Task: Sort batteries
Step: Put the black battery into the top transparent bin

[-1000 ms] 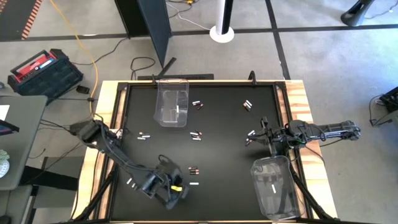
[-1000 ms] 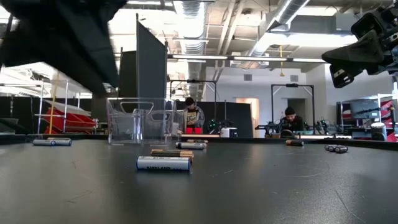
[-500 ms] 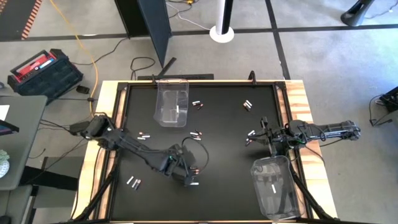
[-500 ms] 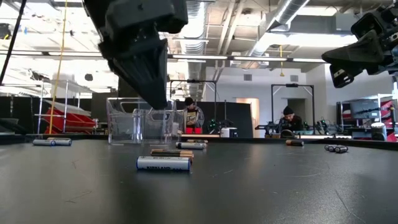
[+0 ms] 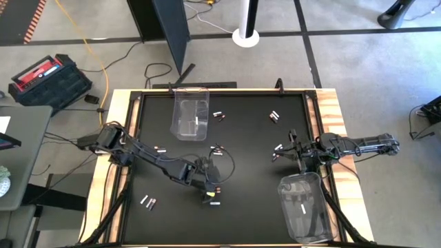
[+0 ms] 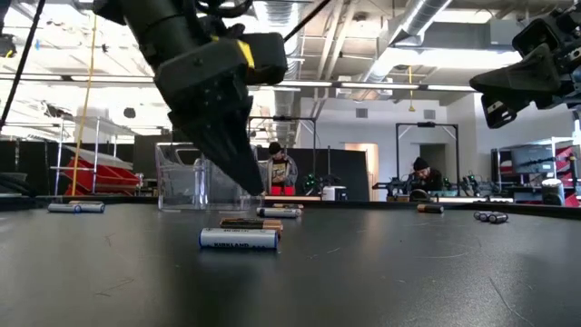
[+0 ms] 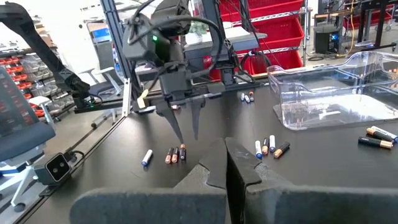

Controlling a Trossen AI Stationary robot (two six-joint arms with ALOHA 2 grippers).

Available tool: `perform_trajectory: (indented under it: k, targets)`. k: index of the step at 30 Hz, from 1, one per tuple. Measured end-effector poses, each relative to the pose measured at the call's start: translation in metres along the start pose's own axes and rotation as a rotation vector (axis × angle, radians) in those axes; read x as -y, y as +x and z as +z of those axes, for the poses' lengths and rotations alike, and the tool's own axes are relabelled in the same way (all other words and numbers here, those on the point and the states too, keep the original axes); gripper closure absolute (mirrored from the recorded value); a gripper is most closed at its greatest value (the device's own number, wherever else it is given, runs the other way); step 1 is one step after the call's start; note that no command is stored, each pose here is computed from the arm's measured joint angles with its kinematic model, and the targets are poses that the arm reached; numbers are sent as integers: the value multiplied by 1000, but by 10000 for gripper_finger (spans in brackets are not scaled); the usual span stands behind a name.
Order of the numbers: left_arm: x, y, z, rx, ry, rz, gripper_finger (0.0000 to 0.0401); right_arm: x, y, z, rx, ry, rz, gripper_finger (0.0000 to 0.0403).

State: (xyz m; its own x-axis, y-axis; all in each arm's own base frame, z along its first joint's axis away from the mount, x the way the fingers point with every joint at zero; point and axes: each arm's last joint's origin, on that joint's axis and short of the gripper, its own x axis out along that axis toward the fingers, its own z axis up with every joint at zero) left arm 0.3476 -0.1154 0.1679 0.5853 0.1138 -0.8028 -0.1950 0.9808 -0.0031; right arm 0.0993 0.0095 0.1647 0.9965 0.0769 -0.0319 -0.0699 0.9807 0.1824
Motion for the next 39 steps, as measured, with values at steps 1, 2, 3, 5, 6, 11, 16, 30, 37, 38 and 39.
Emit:
perform_trajectory:
  k: [1,2,3,5,6,11,16,30,37,38,39]
  targets:
    - [-1,-1,-1,-4,16,-1,274,0,0,0,0,0,0,392]
    - [-1,-1,-3,-11,26,-2,272,0,0,0,0,0,0,392]
    - [-2,0,-4,-11,30,-10,271,0,0,0,0,0,0,392]
    - [-5,4,-10,-25,37,-10,269,0,0,0,0,0,0,392]
    - [-6,5,-15,-42,41,-9,268,0,0,0,0,0,0,392]
    - [-6,11,-22,-17,-5,-72,267,0,0,0,-1,0,0,392]
    - [-4,11,-18,21,-17,-92,266,0,0,0,0,0,0,392]
    - [1,3,3,79,-54,-119,266,0,0,0,-1,0,0,392]
    - [10,-1,6,74,-39,-179,266,0,0,0,0,0,0,392]
    - [11,-2,5,72,-40,-180,266,0,0,0,-1,0,0,392]
    - [12,-2,4,68,-37,-182,266,0,0,0,0,0,0,392]
